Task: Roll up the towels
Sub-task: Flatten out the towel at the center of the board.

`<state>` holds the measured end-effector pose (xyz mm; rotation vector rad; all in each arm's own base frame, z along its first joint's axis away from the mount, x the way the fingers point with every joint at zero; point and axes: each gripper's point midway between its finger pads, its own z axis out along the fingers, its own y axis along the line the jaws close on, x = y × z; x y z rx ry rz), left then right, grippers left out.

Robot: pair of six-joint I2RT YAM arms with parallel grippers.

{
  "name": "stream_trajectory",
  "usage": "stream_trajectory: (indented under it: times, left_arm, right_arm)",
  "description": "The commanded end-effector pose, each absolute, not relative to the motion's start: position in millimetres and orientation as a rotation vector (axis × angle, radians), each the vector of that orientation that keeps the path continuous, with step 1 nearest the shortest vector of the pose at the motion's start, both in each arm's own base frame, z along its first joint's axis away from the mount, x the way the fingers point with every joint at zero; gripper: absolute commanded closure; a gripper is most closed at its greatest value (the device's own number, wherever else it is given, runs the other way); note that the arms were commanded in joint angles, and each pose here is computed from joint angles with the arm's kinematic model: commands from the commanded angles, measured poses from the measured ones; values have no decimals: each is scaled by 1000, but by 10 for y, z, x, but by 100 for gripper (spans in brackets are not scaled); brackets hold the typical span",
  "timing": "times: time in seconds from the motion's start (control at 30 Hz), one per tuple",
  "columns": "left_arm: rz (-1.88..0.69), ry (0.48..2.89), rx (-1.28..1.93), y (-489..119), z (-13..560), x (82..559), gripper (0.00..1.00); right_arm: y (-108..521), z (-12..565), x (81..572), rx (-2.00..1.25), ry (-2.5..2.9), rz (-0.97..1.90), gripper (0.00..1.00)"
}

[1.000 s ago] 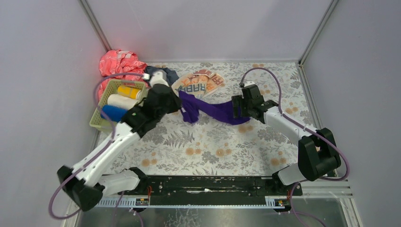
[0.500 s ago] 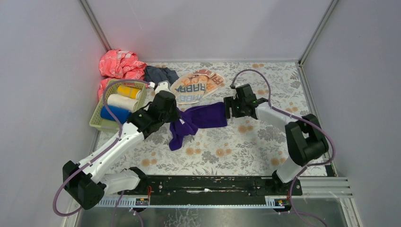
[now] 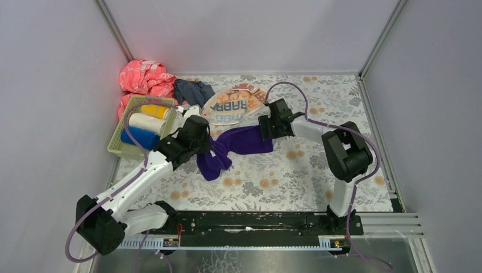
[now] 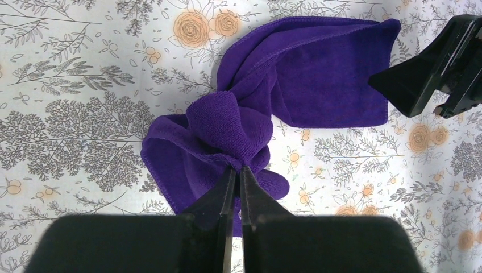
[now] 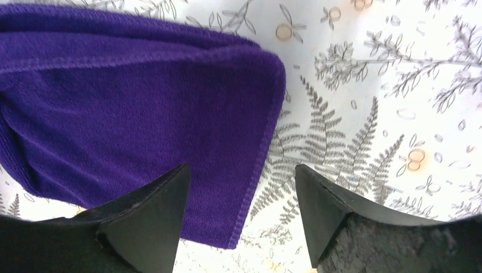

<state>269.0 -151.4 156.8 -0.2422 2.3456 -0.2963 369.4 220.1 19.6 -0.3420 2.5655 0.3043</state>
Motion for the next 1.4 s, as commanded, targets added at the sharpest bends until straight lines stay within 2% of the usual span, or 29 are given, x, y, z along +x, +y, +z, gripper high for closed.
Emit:
stream_trajectory:
  times: [0.0,0.3,0.63,0.73,0.9,0.93,1.03,1.23,1.37]
  left_arm:
    - [-262,2302,-254,-1378,1625,2704,99]
    - [-251,2309,-262,-1311,1560,2660,99]
    - [-253,2322,-261,-1303,1513,2638,98]
    - [-246,2324,-265,-1291,1497,2642,98]
    - [-230,2330,-270,-1263,1458,2651,98]
    - [-223,2330,-271,-1249,1454,2657,98]
    - [-200,2314,-279,-1188,1474,2718,97]
    - [-159,2182,-294,-1001,1890,3179,97]
    - [-177,2030,-315,-948,2386,3400,94]
  right_arm:
    - [2252,419,4043,-472,2433,266,25]
    - [2362,475,4297,-903,2268,393,29]
    - [2477,369,4312,-1136,2224,445,49]
    - [2469,412,4297,-1146,2215,442,62]
    - [2413,574,4316,-1139,2188,395,89]
    - [2397,654,4335,-1137,2175,372,93]
    - [2271,992,4444,-1115,2124,251,100]
    - [1982,2080,4609,-1044,1967,16,100]
    - [1874,2744,4373,-987,1858,8,95]
